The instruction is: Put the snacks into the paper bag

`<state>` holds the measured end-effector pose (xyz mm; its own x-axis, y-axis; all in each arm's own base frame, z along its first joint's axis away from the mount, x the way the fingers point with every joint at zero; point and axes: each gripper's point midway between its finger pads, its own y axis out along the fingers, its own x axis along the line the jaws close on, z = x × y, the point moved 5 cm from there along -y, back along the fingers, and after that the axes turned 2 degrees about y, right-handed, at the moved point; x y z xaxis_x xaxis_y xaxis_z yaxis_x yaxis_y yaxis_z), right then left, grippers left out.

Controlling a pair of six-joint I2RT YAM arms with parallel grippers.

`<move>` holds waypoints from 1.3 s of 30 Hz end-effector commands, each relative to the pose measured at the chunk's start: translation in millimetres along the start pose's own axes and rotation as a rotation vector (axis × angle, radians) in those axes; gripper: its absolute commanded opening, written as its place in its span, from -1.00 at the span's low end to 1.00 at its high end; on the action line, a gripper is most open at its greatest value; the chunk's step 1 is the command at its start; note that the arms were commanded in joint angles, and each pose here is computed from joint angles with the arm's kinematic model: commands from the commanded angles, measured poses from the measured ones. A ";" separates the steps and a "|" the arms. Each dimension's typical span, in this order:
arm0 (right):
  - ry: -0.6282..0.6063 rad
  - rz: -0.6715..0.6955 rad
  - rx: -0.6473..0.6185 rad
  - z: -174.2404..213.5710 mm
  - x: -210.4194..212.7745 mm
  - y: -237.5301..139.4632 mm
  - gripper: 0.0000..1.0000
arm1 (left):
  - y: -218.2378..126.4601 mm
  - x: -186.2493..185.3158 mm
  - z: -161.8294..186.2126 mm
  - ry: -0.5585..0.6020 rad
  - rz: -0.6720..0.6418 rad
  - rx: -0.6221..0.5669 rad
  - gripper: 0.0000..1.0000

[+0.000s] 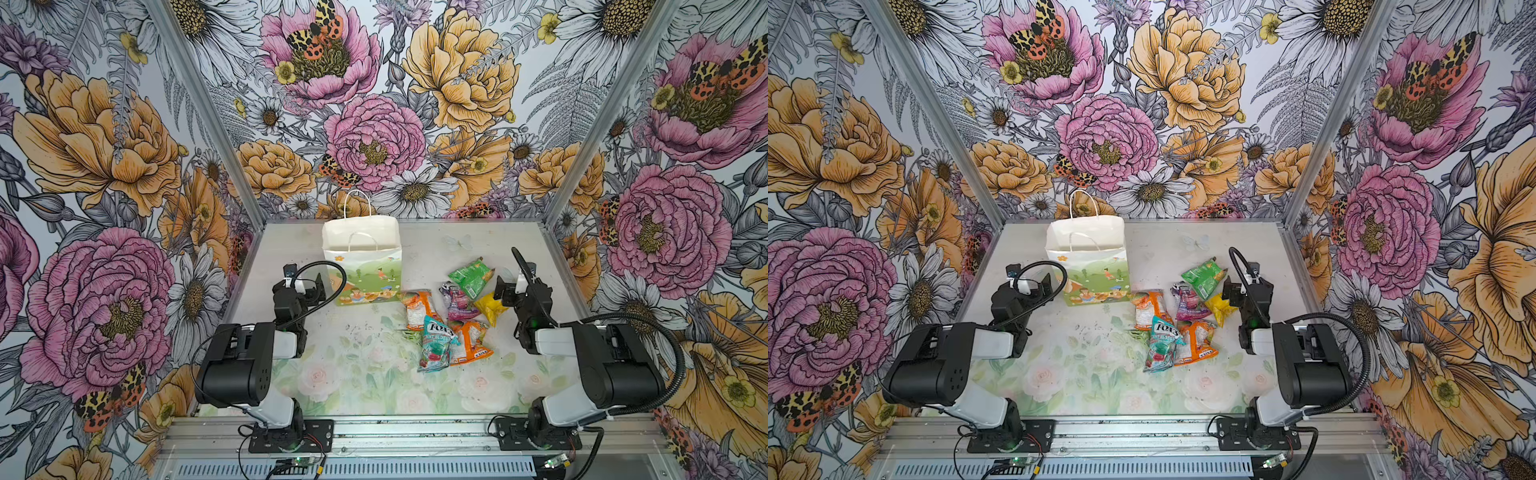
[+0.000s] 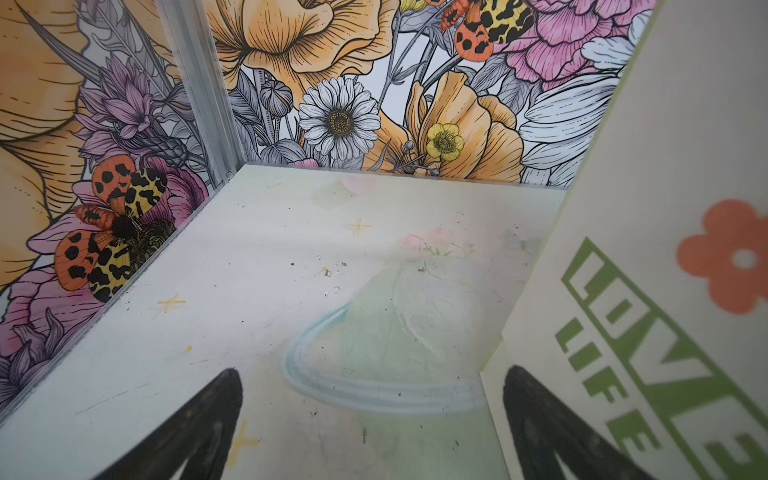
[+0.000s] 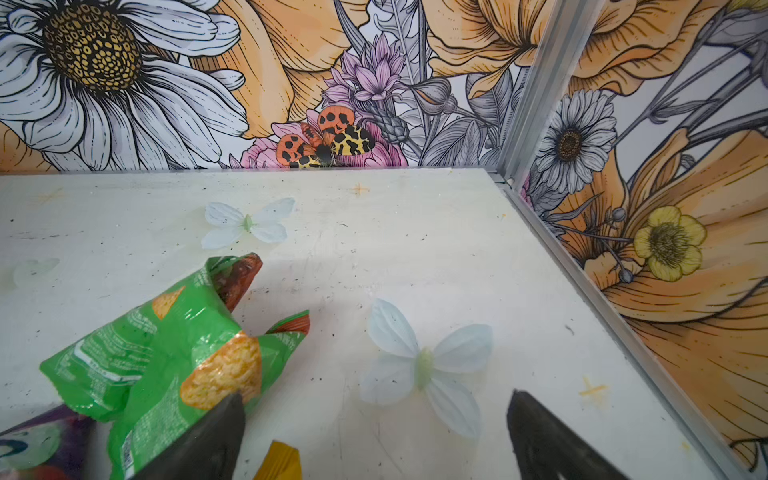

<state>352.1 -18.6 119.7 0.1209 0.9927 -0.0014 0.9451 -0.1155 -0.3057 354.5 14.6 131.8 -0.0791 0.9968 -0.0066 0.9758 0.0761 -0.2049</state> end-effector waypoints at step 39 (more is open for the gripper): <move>-0.013 -0.057 -0.015 -34.3 9.6 -17.0 0.93 | -21.1 17.2 -19.2 -0.082 -0.050 -0.110 0.98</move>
<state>344.1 -16.1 142.5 0.1075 0.9942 0.0019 0.9531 -0.1025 -0.2846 339.6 24.5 135.3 -0.1141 0.9925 -0.0446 0.9801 0.1051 -0.1686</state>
